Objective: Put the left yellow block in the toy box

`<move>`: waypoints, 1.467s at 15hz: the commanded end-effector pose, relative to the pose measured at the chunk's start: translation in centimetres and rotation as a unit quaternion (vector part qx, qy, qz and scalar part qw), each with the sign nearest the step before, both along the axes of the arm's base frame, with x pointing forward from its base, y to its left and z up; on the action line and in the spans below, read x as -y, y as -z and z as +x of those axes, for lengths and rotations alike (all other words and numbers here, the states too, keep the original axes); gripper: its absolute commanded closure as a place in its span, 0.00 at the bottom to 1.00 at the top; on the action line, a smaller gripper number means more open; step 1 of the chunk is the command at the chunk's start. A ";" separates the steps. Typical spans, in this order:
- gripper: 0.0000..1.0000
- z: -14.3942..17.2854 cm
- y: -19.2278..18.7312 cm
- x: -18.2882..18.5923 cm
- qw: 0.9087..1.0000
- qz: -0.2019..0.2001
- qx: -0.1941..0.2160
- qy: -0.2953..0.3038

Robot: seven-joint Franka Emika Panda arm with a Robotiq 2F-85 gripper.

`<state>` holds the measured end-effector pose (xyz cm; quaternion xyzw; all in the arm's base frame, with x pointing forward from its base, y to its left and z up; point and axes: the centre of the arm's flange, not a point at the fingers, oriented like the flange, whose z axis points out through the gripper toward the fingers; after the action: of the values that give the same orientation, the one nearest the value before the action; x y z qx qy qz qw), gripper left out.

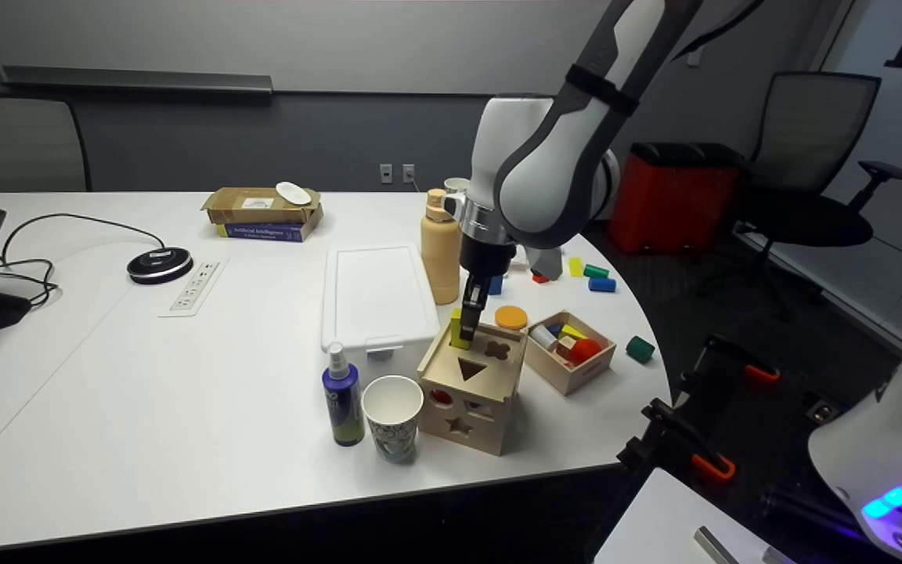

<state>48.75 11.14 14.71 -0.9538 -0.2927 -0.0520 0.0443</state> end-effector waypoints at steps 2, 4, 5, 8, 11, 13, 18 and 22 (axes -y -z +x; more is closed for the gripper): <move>0.92 0.3 0.6 -0.2 1.000 -0.002 0.012 0.006; 0.92 0.3 0.6 -0.2 1.000 -0.004 0.008 0.008; 0.44 0.4 0.6 -0.3 1.000 -0.006 0.007 0.009; 0.26 0.6 0.4 -0.2 1.000 -0.008 0.005 0.014; 0.04 0.6 -0.1 -0.3 1.000 -0.008 0.002 0.016; 0.00 0.7 -0.7 -0.3 1.000 -0.003 0.004 0.021; 0.00 0.7 -3.1 -0.1 1.000 -0.009 0.005 0.021; 0.00 0.4 -5.6 0.3 1.000 -0.014 0.006 0.019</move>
<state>50.06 11.21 17.21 -0.9568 -0.2826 -0.0599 0.0333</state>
